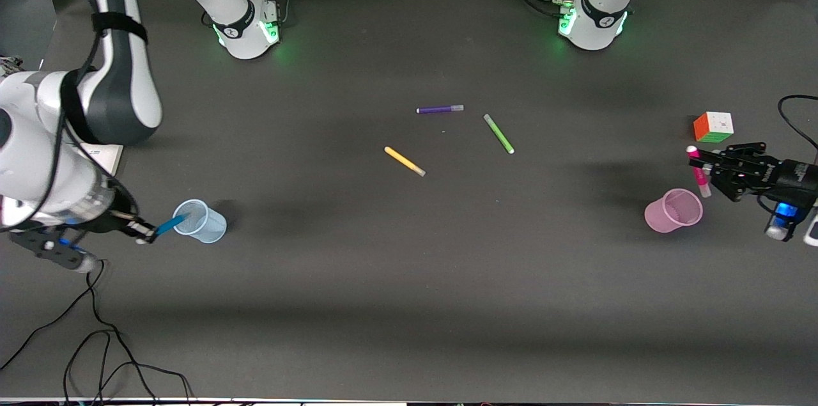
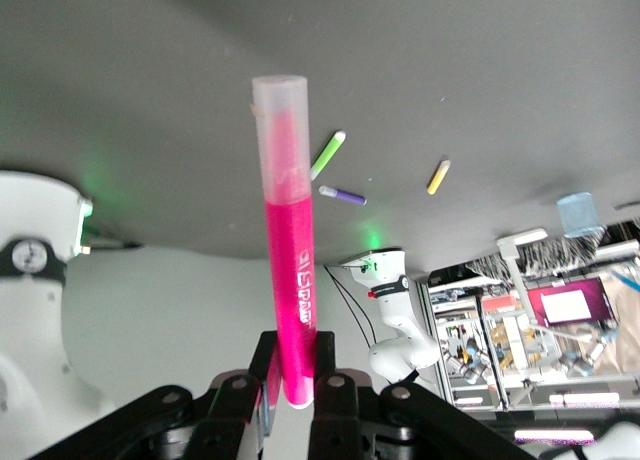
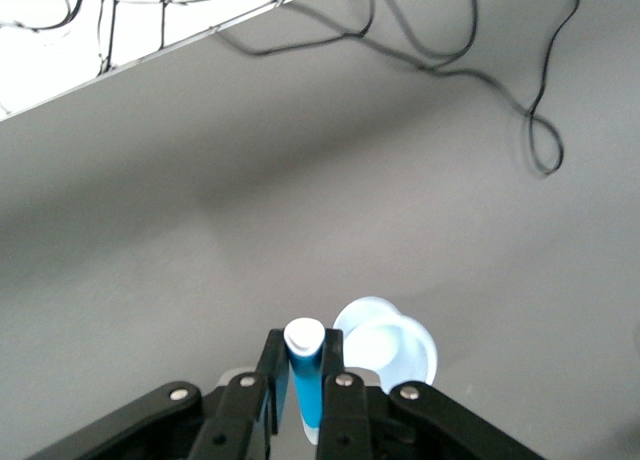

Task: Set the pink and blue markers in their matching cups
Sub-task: 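Lift the blue marker toward the blue cup while the left gripper carries pink, then lower the blue marker into the blue cup while the left gripper drops pink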

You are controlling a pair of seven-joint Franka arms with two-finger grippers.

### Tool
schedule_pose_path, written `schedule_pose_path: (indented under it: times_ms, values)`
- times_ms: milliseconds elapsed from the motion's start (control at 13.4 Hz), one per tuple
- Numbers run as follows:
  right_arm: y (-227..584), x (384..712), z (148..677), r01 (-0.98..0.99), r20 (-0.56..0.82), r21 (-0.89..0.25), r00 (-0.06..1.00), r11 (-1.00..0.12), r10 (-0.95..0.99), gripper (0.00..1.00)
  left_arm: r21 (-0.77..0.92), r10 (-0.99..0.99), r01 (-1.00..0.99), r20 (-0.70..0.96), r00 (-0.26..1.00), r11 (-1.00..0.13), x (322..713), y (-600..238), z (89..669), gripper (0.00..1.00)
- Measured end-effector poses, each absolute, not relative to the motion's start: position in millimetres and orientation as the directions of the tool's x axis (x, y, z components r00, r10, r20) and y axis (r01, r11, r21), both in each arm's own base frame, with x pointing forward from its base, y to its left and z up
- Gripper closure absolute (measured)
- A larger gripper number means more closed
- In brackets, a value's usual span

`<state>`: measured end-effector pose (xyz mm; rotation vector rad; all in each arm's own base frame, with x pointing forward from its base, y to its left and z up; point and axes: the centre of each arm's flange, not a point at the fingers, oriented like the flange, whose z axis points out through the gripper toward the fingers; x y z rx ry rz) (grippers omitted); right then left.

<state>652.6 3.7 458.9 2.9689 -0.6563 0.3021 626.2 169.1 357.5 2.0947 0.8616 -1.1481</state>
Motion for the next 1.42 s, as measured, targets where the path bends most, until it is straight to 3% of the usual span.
schedule_pose_path:
  times_ms: [448, 896, 1045, 1269, 1343, 1418]
  values:
    - [-39, 605, 378, -0.34, 0.315, 0.011, 0.894, -0.94, -0.32, 0.83, 0.352, 0.165, 0.728, -0.829, 0.534, -0.589, 633, 195, 265, 0.82]
    - [-33, 584, 342, -0.315, 0.363, 0.004, 0.885, -0.949, -0.292, 0.83, 0.379, 0.156, 0.728, -0.821, 0.55, -0.572, 630, 206, 236, 0.82]
    - [-31, 585, 338, -0.307, 0.367, 0.01, 0.887, -0.952, -0.282, 0.68, 0.38, 0.157, 0.726, -0.818, 0.553, -0.573, 630, 206, 236, 0.82]
    - [-4, 584, 331, -0.259, 0.356, 0.02, 0.904, -0.966, -0.235, 0.35, 0.378, 0.158, 0.724, -0.818, 0.553, -0.576, 630, 207, 235, 0.76]
    - [3, 584, 330, -0.247, 0.354, 0.022, 0.908, -0.969, -0.223, 0.23, 0.377, 0.159, 0.724, -0.818, 0.553, -0.578, 629, 207, 235, 0.71]
    - [5, 584, 330, -0.244, 0.348, 0.023, 0.911, -0.97, -0.221, 0.14, 0.374, 0.161, 0.723, -0.818, 0.552, -0.581, 629, 208, 235, 0.59]
